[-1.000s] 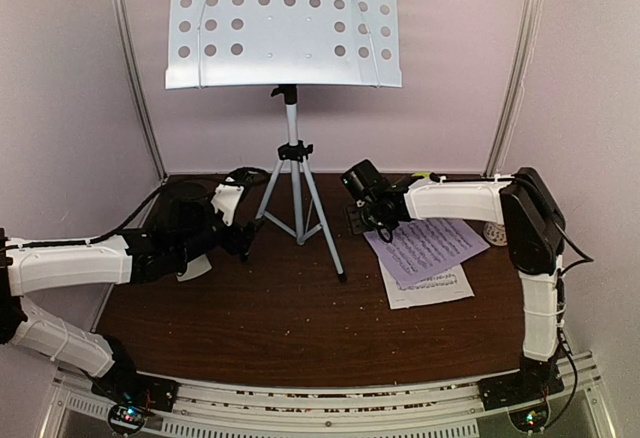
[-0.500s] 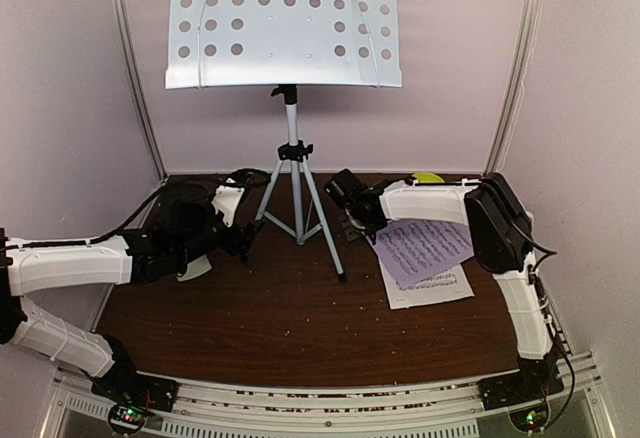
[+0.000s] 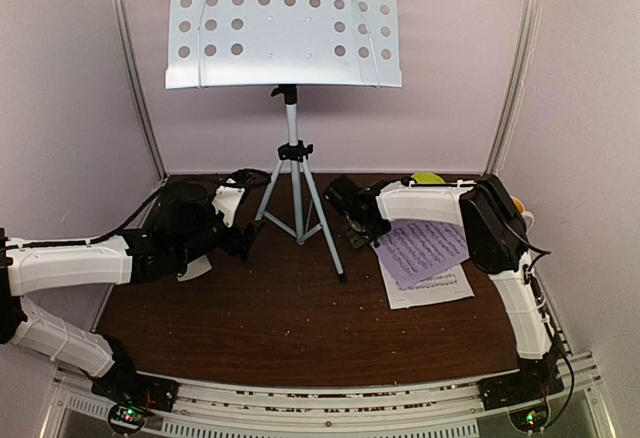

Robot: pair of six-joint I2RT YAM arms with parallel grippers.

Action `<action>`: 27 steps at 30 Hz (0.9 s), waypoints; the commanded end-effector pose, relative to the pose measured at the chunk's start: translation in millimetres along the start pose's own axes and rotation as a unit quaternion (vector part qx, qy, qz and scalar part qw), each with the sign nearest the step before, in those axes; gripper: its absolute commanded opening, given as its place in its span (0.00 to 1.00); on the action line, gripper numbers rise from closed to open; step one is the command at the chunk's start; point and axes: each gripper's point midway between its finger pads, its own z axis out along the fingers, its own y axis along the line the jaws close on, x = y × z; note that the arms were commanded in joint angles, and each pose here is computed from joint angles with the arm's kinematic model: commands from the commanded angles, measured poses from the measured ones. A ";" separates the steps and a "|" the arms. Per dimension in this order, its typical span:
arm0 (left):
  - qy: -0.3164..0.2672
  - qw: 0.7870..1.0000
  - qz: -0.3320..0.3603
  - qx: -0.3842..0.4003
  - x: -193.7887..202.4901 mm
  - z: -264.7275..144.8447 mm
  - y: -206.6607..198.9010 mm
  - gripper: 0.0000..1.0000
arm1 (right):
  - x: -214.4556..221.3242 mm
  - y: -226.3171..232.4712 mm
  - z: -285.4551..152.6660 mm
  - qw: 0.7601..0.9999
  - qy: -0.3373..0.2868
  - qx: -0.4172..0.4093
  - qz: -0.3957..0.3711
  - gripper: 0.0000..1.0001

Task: Set up the instrument practice props

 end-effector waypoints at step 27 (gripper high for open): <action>-0.056 0.998 -0.018 0.000 -25.4 -21.2 5.5 0.75 | 201.8 56.2 -23.6 0.933 0.200 -0.290 0.077 0.40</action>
